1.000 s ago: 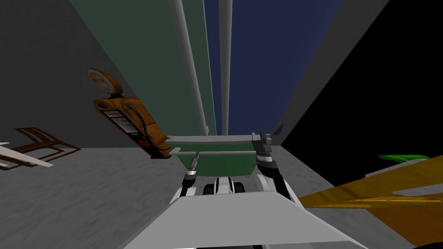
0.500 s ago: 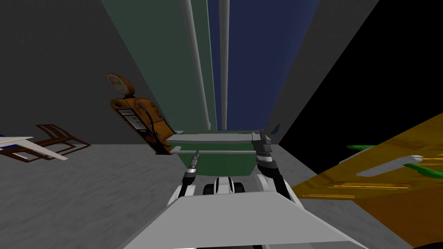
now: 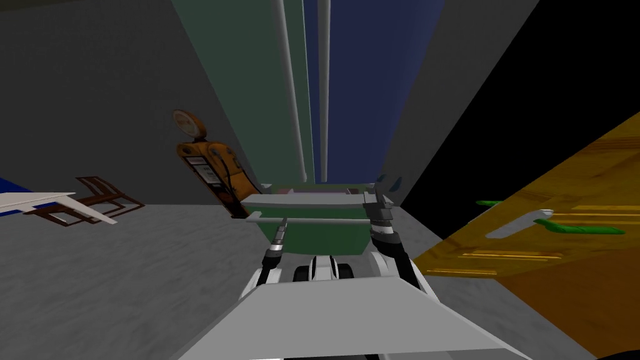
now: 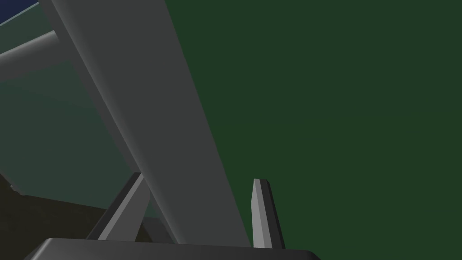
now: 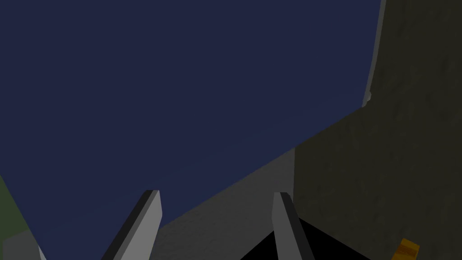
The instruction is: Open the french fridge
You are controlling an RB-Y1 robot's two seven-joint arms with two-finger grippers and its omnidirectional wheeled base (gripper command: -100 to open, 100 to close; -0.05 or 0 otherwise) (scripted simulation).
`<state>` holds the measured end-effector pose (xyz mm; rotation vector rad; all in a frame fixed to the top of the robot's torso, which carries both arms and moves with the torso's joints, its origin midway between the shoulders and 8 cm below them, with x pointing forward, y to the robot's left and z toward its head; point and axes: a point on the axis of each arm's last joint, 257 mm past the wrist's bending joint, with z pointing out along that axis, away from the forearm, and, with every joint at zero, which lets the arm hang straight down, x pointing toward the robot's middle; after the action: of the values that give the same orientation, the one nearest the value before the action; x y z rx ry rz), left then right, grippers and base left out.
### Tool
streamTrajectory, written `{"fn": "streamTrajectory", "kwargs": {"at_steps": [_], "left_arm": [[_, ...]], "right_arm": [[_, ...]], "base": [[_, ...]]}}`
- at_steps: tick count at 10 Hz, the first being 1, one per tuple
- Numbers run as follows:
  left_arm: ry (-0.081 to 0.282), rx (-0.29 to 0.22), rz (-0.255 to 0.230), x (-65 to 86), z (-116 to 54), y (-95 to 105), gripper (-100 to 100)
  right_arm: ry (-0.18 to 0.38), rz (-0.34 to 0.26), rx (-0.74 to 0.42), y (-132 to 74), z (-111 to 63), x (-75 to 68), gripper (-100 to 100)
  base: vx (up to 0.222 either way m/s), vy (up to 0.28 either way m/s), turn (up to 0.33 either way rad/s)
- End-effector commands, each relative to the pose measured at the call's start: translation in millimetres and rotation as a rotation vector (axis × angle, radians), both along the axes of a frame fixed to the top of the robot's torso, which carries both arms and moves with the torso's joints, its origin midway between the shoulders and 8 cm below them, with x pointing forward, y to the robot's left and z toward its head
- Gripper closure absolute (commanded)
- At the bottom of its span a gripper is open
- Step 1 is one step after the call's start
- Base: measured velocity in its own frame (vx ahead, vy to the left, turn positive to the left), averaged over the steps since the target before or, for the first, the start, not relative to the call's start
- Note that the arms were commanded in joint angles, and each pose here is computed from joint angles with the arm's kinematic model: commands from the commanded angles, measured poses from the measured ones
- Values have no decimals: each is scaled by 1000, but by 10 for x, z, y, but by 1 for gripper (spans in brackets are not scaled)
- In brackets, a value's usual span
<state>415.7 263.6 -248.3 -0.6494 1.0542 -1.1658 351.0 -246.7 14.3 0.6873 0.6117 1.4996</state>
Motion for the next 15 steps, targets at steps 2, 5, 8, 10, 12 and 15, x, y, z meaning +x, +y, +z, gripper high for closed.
{"fn": "streamTrajectory", "kwargs": {"at_steps": [2, 5, 8, 10, 12, 15], "left_arm": [[-13, 2, -11, -62, 48, -4, 100], [-4, 0, -18, -117, 18, -19, 100], [-15, 2, -28, -186, 60, -23, 100], [-5, -1, -27, -45, 121, 24, -100], [-5, -1, -27, 84, 225, 68, -100], [-5, -3, -27, 270, 392, 131, -100]], "right_arm": [[0, 0, 0, 0, 1, 0, 0], [0, 0, 0, 0, 0, 0, 0], [0, 0, 0, 0, 1, 0, 0], [0, 0, 0, 0, 0, 0, 0], [0, 0, 0, 0, 0, 0, 0], [0, 0, 0, 0, 0, 0, 0]], "base": [[-203, 11, 34], [-144, 2, 23], [-205, 8, 37], [-97, -11, 6], [-21, -25, -2], [-52, -21, -2]]}}
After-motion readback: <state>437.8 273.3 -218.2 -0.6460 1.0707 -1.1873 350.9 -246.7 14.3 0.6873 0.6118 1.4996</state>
